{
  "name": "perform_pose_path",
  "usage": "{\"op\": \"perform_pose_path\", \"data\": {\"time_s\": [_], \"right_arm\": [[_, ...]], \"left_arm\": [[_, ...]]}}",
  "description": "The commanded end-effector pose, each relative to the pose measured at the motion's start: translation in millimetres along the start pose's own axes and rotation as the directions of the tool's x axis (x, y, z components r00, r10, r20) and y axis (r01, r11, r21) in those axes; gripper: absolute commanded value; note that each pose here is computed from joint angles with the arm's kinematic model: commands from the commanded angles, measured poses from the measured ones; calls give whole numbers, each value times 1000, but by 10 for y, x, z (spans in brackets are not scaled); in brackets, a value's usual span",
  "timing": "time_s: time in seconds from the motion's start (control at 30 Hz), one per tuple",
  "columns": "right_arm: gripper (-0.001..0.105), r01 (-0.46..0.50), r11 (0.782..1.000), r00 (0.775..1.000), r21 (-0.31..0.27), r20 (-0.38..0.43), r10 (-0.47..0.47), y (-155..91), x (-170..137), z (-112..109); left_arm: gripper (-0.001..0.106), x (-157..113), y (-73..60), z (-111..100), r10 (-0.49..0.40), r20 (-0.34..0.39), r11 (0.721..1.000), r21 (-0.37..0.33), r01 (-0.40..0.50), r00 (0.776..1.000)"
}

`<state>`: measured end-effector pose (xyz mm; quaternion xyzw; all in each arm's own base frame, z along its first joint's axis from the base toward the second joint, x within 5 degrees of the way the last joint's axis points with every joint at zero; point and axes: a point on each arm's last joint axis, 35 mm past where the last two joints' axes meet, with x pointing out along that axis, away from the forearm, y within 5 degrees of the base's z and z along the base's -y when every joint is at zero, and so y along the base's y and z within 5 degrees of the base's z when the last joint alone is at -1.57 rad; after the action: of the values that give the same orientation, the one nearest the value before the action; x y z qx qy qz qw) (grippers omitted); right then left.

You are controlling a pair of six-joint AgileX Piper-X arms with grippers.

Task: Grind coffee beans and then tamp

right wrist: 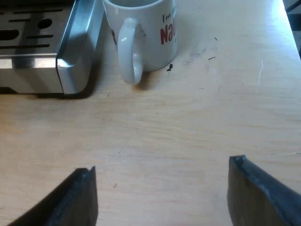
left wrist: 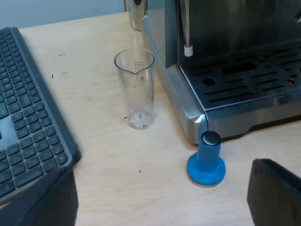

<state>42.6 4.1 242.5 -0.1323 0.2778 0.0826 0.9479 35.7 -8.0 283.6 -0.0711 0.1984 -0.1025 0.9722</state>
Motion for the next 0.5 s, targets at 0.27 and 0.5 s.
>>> {"op": "perform_pose_path", "data": {"time_s": [0.27,0.5], "right_arm": [[60,3,1000,1000,-1,8,-3,-7,-14,25],[60,10,999,999,-31,32,-9,-22,-94,86]], "left_arm": [[79,-1,-25,25,-62,1,996,-58,62,998],[79,-35,-49,42,-101,-6,993,-65,101,995]]}}
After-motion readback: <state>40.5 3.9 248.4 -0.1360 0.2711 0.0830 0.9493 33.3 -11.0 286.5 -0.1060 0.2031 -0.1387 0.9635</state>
